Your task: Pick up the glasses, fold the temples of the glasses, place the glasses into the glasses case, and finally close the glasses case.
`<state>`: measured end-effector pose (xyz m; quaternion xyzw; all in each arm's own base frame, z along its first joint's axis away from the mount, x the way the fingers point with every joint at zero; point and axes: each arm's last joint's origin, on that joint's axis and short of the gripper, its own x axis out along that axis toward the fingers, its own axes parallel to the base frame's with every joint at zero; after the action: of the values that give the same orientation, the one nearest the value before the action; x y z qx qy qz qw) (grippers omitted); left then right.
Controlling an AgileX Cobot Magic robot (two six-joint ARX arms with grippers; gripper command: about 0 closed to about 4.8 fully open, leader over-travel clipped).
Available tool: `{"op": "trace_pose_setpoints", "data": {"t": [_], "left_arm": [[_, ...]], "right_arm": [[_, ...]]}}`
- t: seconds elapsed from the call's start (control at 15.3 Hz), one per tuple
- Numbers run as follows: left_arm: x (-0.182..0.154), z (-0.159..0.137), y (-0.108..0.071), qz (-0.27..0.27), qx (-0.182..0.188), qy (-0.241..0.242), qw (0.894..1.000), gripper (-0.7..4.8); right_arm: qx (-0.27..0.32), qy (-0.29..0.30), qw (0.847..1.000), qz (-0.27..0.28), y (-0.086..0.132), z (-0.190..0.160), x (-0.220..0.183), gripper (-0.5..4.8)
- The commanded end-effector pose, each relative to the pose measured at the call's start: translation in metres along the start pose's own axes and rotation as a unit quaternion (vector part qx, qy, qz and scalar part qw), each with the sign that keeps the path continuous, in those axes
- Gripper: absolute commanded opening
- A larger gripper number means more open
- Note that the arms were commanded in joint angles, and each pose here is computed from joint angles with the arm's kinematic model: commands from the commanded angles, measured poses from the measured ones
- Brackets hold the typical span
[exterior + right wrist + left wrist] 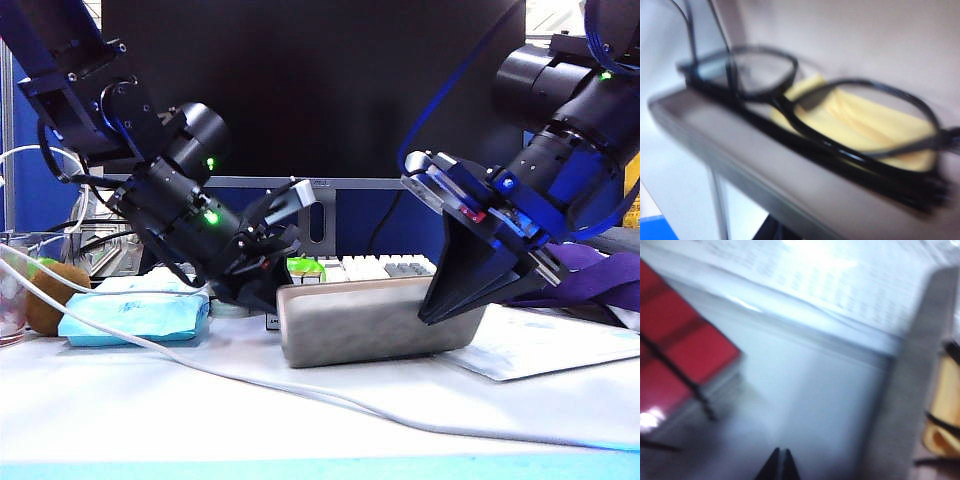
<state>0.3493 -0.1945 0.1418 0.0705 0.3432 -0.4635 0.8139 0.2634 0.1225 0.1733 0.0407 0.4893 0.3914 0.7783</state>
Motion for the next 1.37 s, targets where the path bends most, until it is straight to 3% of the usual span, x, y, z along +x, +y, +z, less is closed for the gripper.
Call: {"op": "trace_pose_setpoints", "data": {"t": [0.07,0.52,0.72,1.37], "left_arm": [[0.002,0.001,-0.004,-0.047,0.003,-0.008,0.999,-0.07],[0.001,0.004,-0.007,-0.103,0.009,-0.029,0.994,-0.07],[0.0,0.008,-0.01,-0.147,0.023,-0.055,0.987,-0.07],[0.006,0.016,-0.027,-0.199,0.044,-0.078,0.976,-0.07]], "right_arm": [[-0.01,-0.016,1.0,0.002,0.001,0.004,-0.001,-0.06],[-0.009,-0.017,0.999,-0.041,-0.002,0.004,-0.001,-0.06],[-0.01,-0.017,0.999,-0.042,-0.002,0.004,-0.001,-0.06],[-0.017,-0.033,0.996,-0.082,-0.004,0.008,-0.002,-0.06]]}}
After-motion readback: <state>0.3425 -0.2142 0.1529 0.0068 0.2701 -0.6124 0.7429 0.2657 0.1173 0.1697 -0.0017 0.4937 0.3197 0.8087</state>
